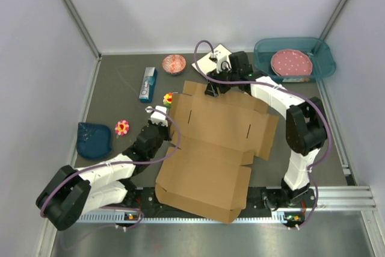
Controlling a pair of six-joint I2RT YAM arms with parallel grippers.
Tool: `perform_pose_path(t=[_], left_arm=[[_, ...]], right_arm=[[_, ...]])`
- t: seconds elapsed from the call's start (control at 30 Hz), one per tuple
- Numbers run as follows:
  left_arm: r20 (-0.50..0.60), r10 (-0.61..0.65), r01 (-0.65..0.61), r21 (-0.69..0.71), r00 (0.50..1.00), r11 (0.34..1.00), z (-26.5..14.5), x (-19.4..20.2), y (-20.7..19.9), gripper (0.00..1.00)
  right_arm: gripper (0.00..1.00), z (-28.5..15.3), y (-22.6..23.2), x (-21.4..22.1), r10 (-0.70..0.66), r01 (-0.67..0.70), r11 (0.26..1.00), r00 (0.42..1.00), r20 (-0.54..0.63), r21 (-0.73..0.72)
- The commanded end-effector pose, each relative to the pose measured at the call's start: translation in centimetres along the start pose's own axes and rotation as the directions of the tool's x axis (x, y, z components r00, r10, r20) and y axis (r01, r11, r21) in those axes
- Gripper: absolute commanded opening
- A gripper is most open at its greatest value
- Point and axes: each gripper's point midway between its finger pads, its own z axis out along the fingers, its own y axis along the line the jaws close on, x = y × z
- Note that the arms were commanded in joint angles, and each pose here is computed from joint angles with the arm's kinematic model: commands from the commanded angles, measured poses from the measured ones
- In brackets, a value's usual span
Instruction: Fold the paper box
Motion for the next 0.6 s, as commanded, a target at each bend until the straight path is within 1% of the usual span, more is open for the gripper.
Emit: perform_pose_path(t=[0.0, 0.17, 0.23, 0.3, 0.33, 0.43, 0.57], left_arm=[[0.09, -0.066, 0.066, -0.001, 0.994, 0.998, 0.1, -2.0, -0.2, 0.0], [0.114, -0.071, 0.072, -0.002, 0.991, 0.997, -0.2, -2.2, -0.2, 0.0], [0.118, -0.072, 0.073, -0.004, 0.99, 0.997, -0.3, -2.1, 0.0, 0.0], [0.116, -0.073, 0.074, -0.003, 0.991, 0.997, -0.3, -2.1, -0.1, 0.0], [0.115, -0.073, 0.074, -0.003, 0.991, 0.997, -0.3, -2.0, -0.1, 0.0], [0.115, -0.073, 0.074, -0.003, 0.991, 0.997, -0.2, -2.1, -0.1, 0.0], [0.114, -0.075, 0.077, -0.008, 0.991, 0.997, -0.1, -2.1, -0.1, 0.0]], right_arm=[[0.63, -0.8, 1.8, -1.6, 0.003, -0.001, 0.999, 0.999, 0.047, -0.044], [0.66, -1.1, 1.9, -2.7, -0.004, 0.007, 0.999, 0.998, 0.059, -0.05], [0.65, -1.0, 1.9, -3.2, -0.016, 0.02, 0.998, 0.998, 0.059, -0.062], [0.59, -0.5, 2.2, -2.5, -0.003, 0.006, 0.996, 1.0, 0.03, -0.093], [0.51, -0.5, 2.4, -2.7, 0.002, 0.001, 0.995, 1.0, 0.03, -0.103], [0.39, -0.4, 2.7, -2.3, 0.012, -0.009, 0.993, 1.0, 0.023, -0.12], [0.32, -0.7, 3.2, -2.1, 0.006, -0.003, 0.993, 1.0, 0.02, -0.118]])
